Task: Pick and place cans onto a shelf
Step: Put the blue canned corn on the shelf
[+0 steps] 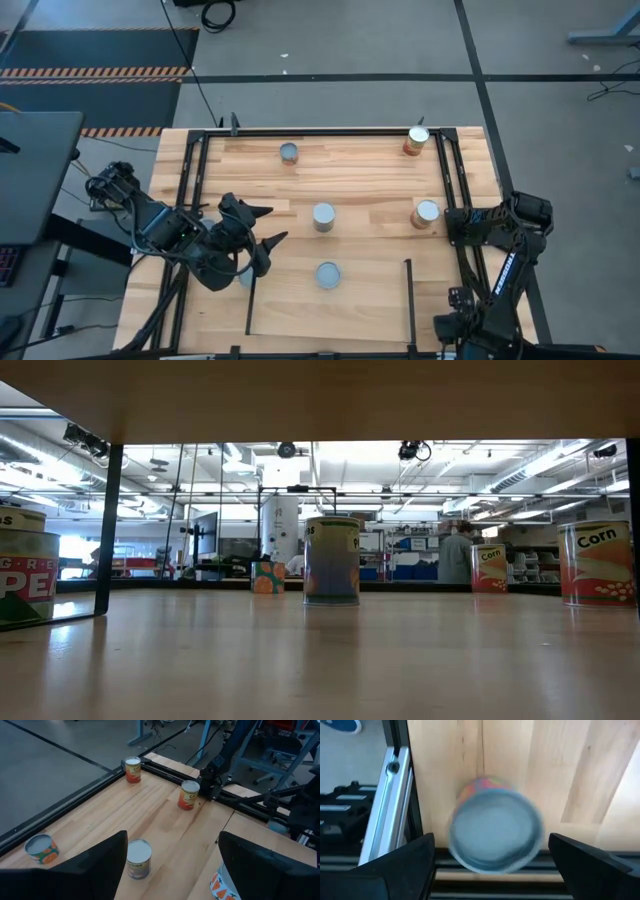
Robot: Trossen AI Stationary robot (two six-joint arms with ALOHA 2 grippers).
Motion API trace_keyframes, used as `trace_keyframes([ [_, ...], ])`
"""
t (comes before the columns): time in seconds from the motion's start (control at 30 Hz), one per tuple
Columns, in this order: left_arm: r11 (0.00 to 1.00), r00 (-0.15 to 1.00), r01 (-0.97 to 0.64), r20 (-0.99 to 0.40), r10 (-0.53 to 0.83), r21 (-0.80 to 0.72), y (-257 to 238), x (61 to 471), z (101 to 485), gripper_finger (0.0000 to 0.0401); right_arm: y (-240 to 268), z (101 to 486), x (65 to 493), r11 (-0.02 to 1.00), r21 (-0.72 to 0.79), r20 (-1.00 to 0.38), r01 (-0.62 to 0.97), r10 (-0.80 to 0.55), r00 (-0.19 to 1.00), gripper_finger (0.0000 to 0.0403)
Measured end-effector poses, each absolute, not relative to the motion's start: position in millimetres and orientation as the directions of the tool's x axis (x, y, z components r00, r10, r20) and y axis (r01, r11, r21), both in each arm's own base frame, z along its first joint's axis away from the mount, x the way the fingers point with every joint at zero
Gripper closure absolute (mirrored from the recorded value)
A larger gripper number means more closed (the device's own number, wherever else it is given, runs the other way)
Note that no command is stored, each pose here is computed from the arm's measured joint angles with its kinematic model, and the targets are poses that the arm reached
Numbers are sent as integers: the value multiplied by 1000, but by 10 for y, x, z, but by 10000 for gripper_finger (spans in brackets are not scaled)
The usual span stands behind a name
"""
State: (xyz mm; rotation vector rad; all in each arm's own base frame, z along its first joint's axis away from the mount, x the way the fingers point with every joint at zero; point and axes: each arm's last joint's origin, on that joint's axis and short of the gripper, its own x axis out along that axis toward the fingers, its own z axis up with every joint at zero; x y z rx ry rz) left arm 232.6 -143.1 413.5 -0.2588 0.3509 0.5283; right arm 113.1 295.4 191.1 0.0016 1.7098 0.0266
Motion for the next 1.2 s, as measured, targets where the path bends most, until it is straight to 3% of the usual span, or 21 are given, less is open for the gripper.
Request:
trace_keyframes([
  [0.43, 831, 807, -534, -390, 445, -157, -1430, 2326, 4135, 86, 2897, 1676, 1106, 999, 32, -990, 3, 32, -138, 8],
  [0.7, 831, 806, -534, -390, 445, -157, -1430, 2326, 4135, 86, 2841, 1601, 1091, 998, 38, -978, 50, 47, -203, 70],
  [0.87, 831, 806, -534, -390, 445, -154, -1430, 2325, 4134, 86, 2826, 2053, 1265, 994, 87, -968, 60, 99, -232, 121],
  [1.03, 828, 803, -540, -387, 454, -152, -1420, 2330, 4135, 86, 2748, 2863, 1469, 975, 210, -962, 67, 218, -165, 121],
  [1.2, 827, 800, -544, -386, 459, -141, -1405, 2339, 4134, 86, 2583, 3500, 1624, 951, 302, -953, 71, 304, -7, 110],
])
